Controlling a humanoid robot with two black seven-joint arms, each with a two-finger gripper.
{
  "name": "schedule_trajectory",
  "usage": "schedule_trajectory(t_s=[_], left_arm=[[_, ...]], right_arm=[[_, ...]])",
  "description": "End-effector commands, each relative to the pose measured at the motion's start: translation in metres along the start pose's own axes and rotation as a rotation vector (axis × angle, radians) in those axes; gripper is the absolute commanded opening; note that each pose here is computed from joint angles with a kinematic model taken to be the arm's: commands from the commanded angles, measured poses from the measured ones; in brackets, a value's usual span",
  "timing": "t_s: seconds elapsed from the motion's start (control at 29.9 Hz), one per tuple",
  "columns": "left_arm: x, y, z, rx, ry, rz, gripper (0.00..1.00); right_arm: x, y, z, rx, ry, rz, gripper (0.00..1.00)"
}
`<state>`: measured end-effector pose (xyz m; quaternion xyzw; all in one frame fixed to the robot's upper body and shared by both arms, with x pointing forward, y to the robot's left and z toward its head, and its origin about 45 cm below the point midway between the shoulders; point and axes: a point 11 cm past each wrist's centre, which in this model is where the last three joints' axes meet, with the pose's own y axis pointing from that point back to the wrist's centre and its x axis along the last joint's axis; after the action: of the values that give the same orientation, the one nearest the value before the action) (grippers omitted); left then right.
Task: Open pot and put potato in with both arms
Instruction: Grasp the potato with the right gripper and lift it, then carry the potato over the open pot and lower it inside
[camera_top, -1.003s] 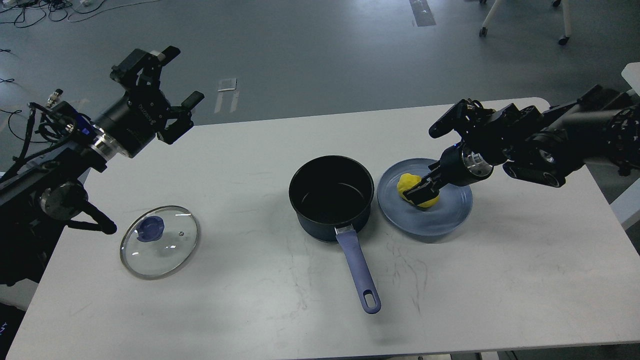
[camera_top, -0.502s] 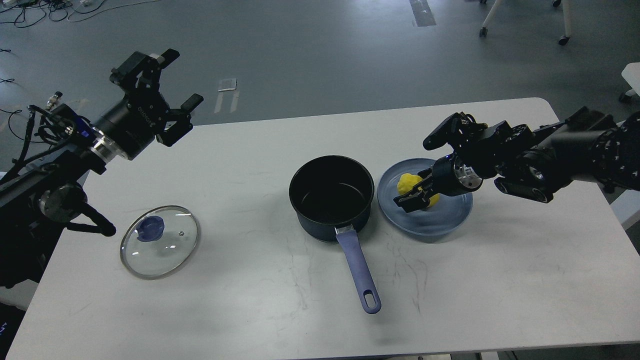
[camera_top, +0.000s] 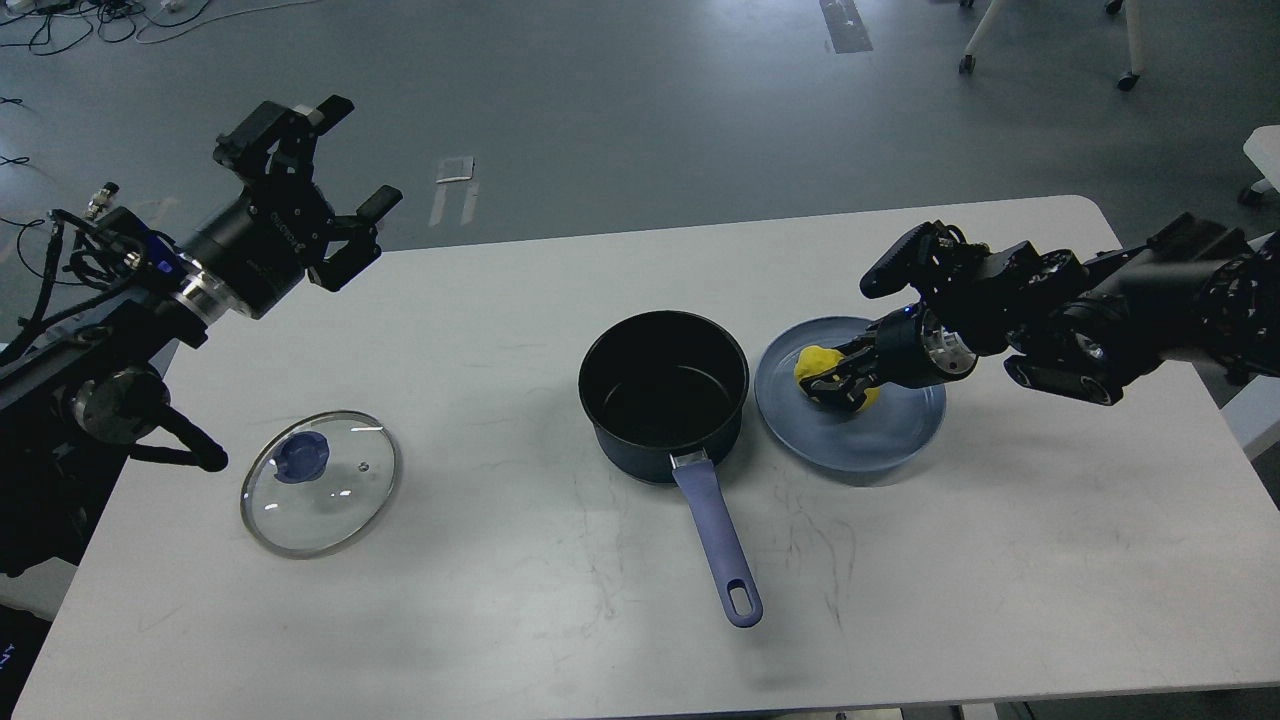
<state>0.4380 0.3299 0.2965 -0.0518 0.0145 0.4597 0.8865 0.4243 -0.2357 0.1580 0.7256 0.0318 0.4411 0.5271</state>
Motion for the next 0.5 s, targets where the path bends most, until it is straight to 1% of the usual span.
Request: schedule_trajectory(t_s=[0.0,0.07,0.17,0.2,0.27,0.3,0.33,0.47], left_arm=[[0.001,0.001,0.001,-0.001,-0.002,0.002,0.98],[0.000,-0.001,0.005,-0.014,0.001,-0.001,0.98],[-0.001,-0.002,0.007,-0.022,0.002,-0.002,0.98],[-0.001,-0.002,0.007,-0.022,0.002,-0.002,0.98],[-0.001,-0.002,0.007,-0.022,0.003,-0.004,0.98],[-0.002,-0.003,0.006,-0.022,0.004,-0.005,0.98],[-0.002,-0.003,0.006,-0.022,0.004,-0.005,0.98],[-0.002,-0.003,0.007,-0.022,0.003,-0.005,0.98]], right_arm=[[0.024,0.025,0.006,-0.002,-0.026,0.053,0.25],[0.048,0.048,0.001,0.028,-0.059,0.119,0.25],[0.077,0.068,-0.005,0.051,-0.065,0.189,0.26],[0.078,0.068,-0.005,0.051,-0.065,0.189,0.26],[0.091,0.070,-0.013,0.069,-0.063,0.217,0.26],[0.098,0.068,-0.023,0.099,-0.088,0.238,0.26],[0.103,0.063,-0.035,0.130,-0.120,0.250,0.26],[0.111,0.045,-0.061,0.182,-0.127,0.250,0.28]])
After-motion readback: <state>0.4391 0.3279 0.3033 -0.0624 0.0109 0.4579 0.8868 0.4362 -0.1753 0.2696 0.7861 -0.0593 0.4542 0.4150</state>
